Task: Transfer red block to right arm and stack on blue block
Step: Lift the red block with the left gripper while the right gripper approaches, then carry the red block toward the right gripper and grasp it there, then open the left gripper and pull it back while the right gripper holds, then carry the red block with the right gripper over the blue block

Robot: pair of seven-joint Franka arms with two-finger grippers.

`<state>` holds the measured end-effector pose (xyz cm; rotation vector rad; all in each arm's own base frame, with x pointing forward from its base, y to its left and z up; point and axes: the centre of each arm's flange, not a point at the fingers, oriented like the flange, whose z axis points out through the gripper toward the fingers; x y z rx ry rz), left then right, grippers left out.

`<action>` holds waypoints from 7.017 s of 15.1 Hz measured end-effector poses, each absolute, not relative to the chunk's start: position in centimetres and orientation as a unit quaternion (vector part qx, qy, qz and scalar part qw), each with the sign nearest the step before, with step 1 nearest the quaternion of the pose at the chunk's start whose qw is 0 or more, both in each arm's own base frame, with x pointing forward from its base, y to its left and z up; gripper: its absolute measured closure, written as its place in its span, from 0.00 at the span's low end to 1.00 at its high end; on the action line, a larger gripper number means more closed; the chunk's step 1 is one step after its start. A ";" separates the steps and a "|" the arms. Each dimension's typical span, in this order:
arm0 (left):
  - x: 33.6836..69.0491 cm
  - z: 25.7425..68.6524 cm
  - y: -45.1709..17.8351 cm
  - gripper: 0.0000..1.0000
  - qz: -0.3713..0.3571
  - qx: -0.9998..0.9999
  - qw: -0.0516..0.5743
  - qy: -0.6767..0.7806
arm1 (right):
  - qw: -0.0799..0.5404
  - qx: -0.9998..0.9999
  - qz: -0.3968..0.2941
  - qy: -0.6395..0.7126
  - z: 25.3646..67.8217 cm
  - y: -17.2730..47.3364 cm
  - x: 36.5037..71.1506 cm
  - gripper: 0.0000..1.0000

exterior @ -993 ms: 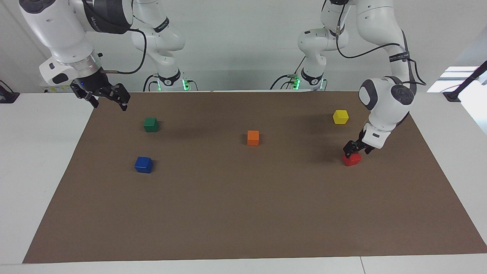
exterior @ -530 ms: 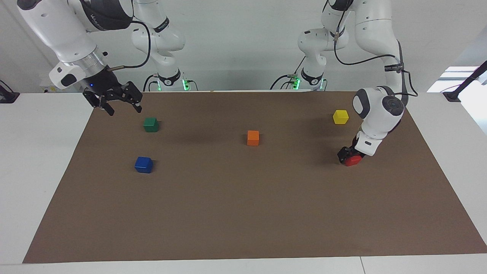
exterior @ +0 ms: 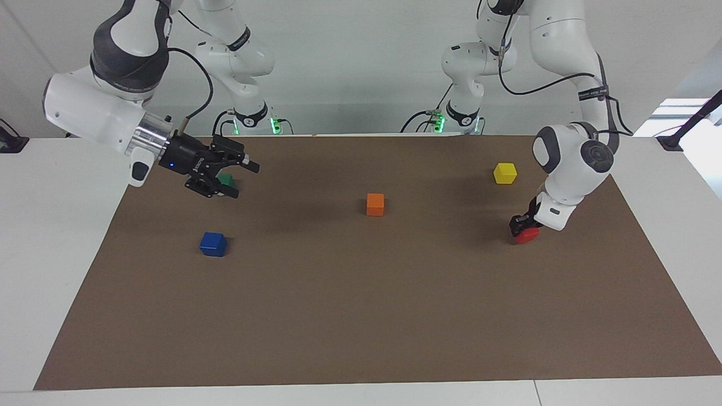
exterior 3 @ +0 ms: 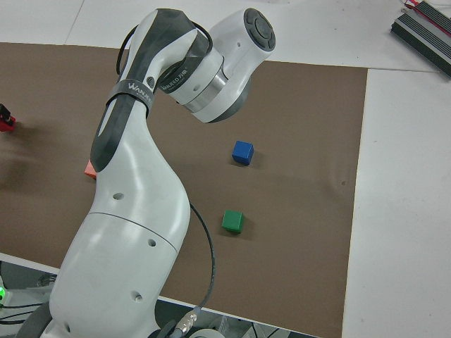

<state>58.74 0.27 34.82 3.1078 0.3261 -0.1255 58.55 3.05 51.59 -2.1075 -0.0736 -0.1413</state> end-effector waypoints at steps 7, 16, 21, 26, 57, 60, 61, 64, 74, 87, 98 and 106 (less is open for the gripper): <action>57.9 43.6 -4.6 0.45 -0.121 0.920 0.112 0.356 | 0.715 -0.696 -0.057 -0.007 49.5 6.7 57.1 0.00; 55.3 47.4 -8.6 0.45 -0.335 0.694 0.345 0.536 | 0.875 -0.481 -0.008 -0.061 40.8 12.5 55.5 0.00; 52.4 47.2 -14.8 0.45 -0.422 0.627 0.339 0.560 | 0.889 -0.452 -0.005 -0.070 38.1 17.9 54.3 0.00; 51.6 49.8 -16.2 0.45 -0.453 0.575 0.319 0.602 | 0.881 -0.470 -0.007 -0.057 36.9 19.0 54.4 0.00; 48.3 50.3 -28.0 0.45 -0.333 0.601 0.367 0.627 | 0.855 -0.517 -0.046 0.007 33.7 28.5 54.9 0.00; 49.0 50.0 -27.9 0.45 -0.324 0.600 0.377 0.627 | 0.853 -0.519 -0.048 0.008 33.7 28.5 55.1 0.00; 49.4 50.0 -28.0 0.45 -0.320 0.598 0.380 0.629 | 0.852 -0.521 -0.049 0.010 33.6 28.5 55.1 0.00; 50.1 49.8 -28.1 0.45 -0.314 0.596 0.384 0.632 | 0.848 -0.528 -0.053 0.014 33.4 28.4 55.3 0.02; 51.0 49.4 -28.1 0.45 -0.305 0.587 0.400 0.634 | 0.841 -0.537 -0.064 0.019 32.9 28.1 55.5 0.41; 50.7 49.4 -28.6 0.02 -0.309 0.587 0.398 0.634 | 0.822 -0.561 -0.094 0.021 32.0 28.0 55.8 0.45; 53.2 49.2 -15.2 0.00 -0.334 0.616 0.344 0.625 | 0.804 -0.583 -0.107 0.037 31.5 27.5 56.4 0.45; 52.6 47.0 -7.1 0.00 -0.210 0.784 0.217 0.543 | 0.732 -0.657 -0.156 0.091 32.4 25.9 59.3 0.45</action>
